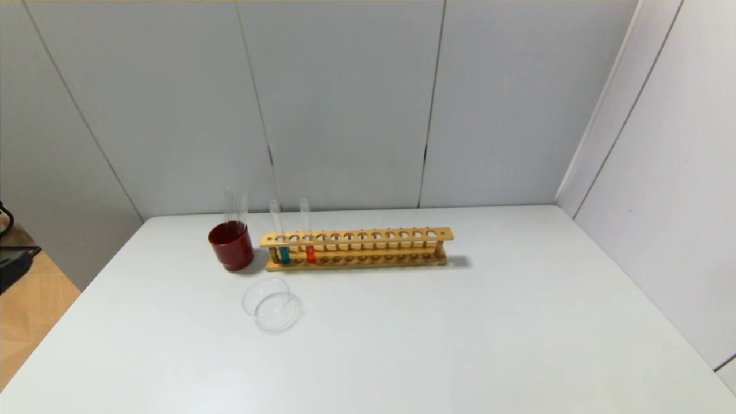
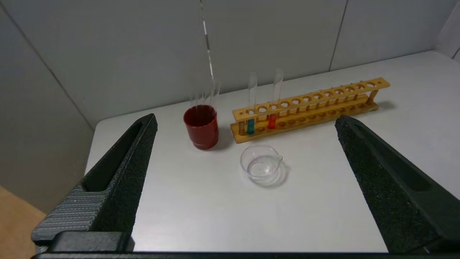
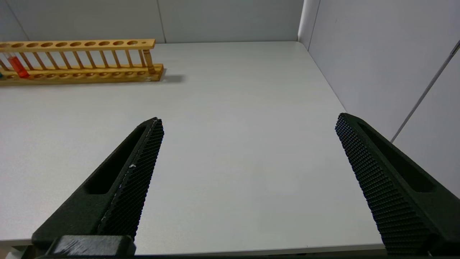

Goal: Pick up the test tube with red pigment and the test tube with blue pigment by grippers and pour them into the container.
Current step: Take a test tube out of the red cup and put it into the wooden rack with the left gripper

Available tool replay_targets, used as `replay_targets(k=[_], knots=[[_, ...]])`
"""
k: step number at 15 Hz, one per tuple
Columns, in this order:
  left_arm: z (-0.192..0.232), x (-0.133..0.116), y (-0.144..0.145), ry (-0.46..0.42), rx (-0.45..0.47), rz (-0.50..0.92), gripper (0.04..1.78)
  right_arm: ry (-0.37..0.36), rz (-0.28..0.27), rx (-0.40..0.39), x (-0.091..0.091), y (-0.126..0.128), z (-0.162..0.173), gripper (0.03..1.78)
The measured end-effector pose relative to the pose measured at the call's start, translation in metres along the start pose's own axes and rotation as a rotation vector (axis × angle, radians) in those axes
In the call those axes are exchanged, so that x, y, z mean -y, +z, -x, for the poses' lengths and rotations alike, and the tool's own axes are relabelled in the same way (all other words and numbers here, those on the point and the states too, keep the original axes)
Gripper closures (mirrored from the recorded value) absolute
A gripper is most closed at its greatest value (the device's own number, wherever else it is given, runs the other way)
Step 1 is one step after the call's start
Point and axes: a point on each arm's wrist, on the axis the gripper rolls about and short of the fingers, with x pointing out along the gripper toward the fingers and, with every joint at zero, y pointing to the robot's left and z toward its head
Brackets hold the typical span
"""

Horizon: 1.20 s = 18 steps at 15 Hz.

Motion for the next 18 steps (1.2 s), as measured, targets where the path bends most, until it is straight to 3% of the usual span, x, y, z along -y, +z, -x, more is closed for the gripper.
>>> replay_targets(k=[5, 10, 18], knots=[[-0.070, -0.013, 0.012, -0.154, -0.036, 0.027, 0.07, 0.000, 0.000, 0.000, 0.000, 0.000, 0.000, 0.06], [-0.129, -0.020, -0.014, -0.385, -0.113, 0.080, 0.07, 0.000, 0.000, 0.000, 0.000, 0.000, 0.000, 0.06], [-0.210, -0.033, -0.075, -0.476, -0.140, 0.099, 0.07, 0.000, 0.000, 0.000, 0.000, 0.000, 0.000, 0.06]])
